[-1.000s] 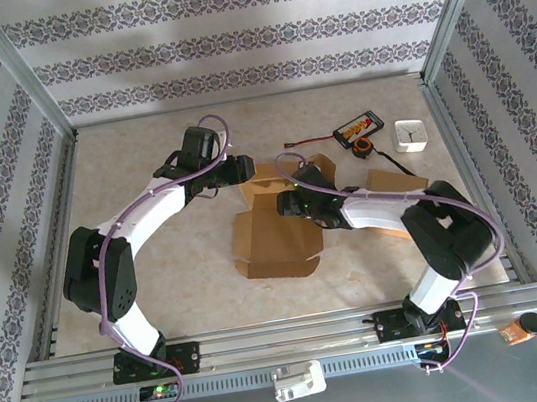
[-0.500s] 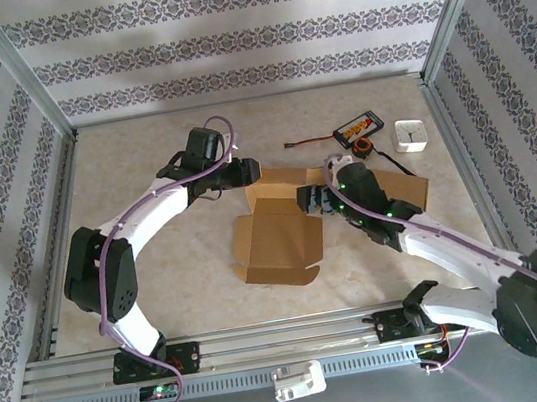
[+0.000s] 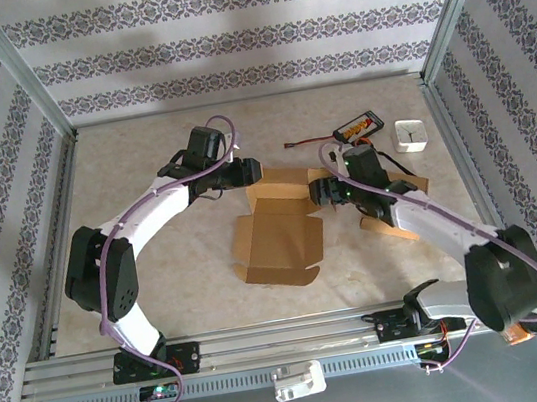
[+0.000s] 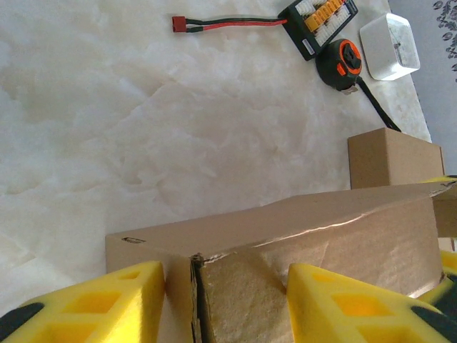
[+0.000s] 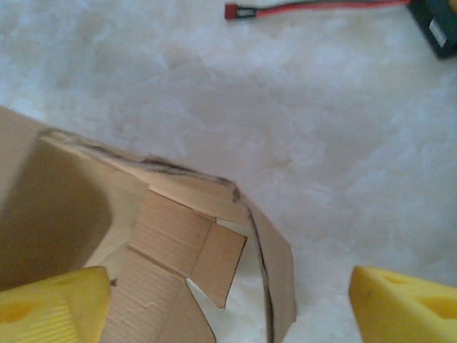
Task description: Fold the paper box
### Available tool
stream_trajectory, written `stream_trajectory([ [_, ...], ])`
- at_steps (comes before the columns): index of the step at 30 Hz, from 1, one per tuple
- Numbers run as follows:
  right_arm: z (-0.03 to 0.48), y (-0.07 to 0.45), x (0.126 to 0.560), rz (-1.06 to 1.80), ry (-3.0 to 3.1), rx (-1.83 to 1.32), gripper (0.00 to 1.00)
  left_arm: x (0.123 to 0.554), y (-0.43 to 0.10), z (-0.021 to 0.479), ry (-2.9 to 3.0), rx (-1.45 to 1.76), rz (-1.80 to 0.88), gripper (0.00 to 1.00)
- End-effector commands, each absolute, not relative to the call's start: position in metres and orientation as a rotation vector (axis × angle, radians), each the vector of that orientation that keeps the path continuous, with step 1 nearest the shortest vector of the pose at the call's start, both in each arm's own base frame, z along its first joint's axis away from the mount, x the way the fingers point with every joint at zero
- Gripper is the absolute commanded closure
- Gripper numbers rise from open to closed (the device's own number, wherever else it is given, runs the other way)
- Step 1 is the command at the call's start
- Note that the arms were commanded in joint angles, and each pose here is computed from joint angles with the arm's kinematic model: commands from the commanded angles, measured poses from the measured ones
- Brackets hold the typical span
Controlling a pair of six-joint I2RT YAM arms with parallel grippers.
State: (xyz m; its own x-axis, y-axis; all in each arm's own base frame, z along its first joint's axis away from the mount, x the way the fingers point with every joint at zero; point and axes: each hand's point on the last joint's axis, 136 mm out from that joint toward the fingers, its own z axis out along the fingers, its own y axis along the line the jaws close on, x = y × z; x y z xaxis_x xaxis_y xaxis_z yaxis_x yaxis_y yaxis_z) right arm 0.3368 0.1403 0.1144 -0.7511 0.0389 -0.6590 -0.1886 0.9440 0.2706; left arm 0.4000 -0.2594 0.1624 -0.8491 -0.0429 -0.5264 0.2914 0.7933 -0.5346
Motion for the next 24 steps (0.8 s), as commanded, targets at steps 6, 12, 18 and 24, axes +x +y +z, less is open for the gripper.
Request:
stream_trajectory([
  [6, 0.081, 0.144, 0.348, 0.375, 2.466, 0.065, 0.39, 0.397, -0.265, 0.162, 2.466, 0.219, -0.840, 0.52],
  [12, 0.080, 0.141, 0.348, 0.305, 2.454, 0.066, 0.60, 0.397, -0.264, 0.162, 2.466, 0.219, -0.836, 0.52],
  [18, 0.093, 0.160, 0.339, 0.448, 2.484, 0.022, 0.80, 0.398, -0.262, 0.160, 2.470, 0.214, -0.820, 0.52],
  [24, 0.106, 0.166, 0.334, 0.521, 2.500, 0.069, 0.87, 0.402, -0.259, 0.161, 2.445, 0.206, -0.786, 0.44],
])
